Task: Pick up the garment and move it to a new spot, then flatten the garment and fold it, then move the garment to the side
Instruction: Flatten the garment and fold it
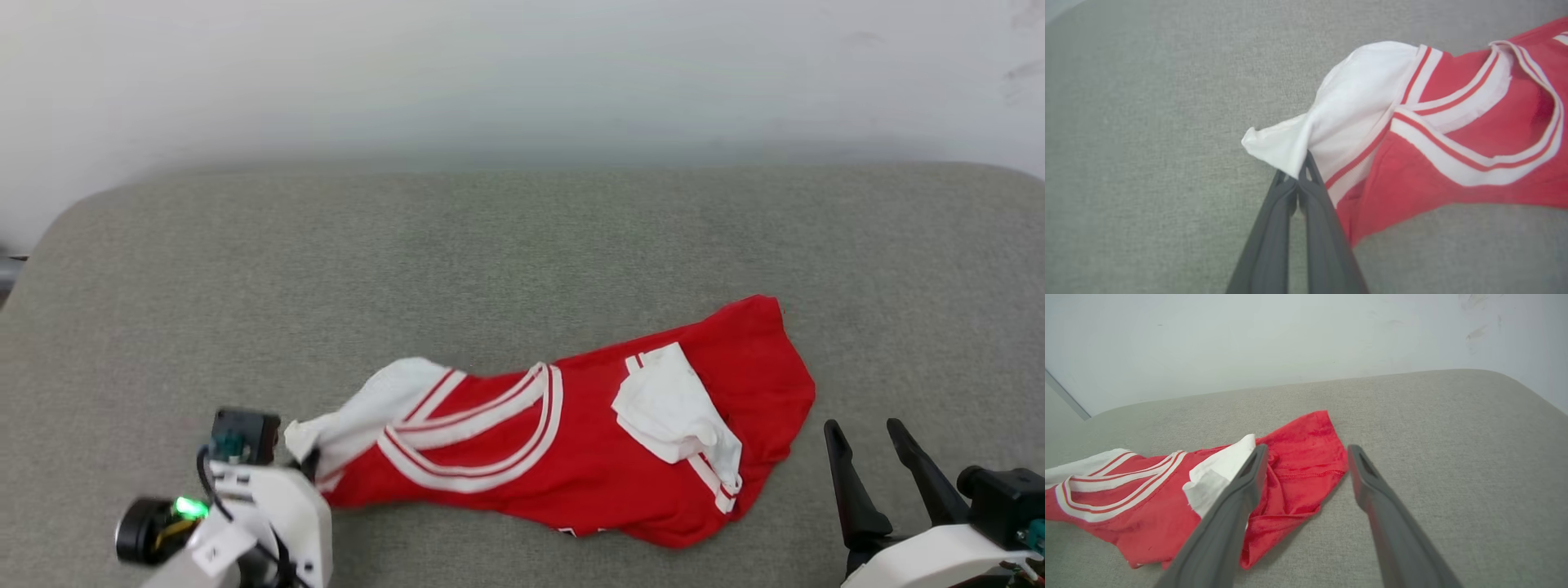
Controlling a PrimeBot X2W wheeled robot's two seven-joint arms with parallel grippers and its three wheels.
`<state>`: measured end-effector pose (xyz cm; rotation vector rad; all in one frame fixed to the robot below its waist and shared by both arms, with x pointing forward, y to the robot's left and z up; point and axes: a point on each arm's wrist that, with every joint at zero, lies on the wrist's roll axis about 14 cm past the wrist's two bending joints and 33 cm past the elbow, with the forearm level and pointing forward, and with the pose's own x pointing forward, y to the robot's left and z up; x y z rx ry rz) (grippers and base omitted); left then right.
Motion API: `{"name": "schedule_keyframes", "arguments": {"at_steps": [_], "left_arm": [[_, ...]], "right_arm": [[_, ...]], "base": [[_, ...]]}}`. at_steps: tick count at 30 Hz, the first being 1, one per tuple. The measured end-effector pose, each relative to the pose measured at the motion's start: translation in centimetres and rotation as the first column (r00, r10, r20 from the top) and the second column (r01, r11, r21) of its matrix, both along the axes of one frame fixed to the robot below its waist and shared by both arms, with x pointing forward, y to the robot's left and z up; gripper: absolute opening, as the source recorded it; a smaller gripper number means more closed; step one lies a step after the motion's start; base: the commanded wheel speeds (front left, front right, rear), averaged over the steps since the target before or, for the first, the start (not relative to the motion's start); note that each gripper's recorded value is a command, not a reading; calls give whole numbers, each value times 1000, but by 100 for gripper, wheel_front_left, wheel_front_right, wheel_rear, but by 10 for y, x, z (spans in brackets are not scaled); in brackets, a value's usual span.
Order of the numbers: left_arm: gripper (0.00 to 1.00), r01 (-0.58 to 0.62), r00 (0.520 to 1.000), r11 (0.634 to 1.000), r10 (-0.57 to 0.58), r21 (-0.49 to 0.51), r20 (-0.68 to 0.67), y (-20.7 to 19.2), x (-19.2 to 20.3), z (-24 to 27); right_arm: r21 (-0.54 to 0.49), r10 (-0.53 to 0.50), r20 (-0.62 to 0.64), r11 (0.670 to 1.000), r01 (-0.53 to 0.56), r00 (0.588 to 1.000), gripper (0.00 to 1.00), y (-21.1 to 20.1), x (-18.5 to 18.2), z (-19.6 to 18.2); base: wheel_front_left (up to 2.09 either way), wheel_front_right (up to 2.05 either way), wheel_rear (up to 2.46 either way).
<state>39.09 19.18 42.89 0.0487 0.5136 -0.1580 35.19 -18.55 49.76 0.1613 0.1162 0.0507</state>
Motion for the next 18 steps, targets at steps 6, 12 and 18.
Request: {"name": "schedule_keyframes", "arguments": {"at_steps": [6, 12, 18], "left_arm": [[0, -89, 985, 994, 80, -56, -155, 4, -62, -40], [0, -118, 972, 987, 92, -106, -218, -10, -88, -59], [100, -137, 990, 986, 134, -98, -36, -6, -73, -33]], "right_arm": [[-1, 35, 1, 999, -35, 999, 100, 10, 3, 3], [-9, 45, -2, 999, -45, 999, 100, 13, 0, 4], [-19, 48, 3, 999, -48, 999, 100, 13, -9, 10]], "base": [[0, 0, 0], [0, 0, 0], [0, 0, 0]]}}
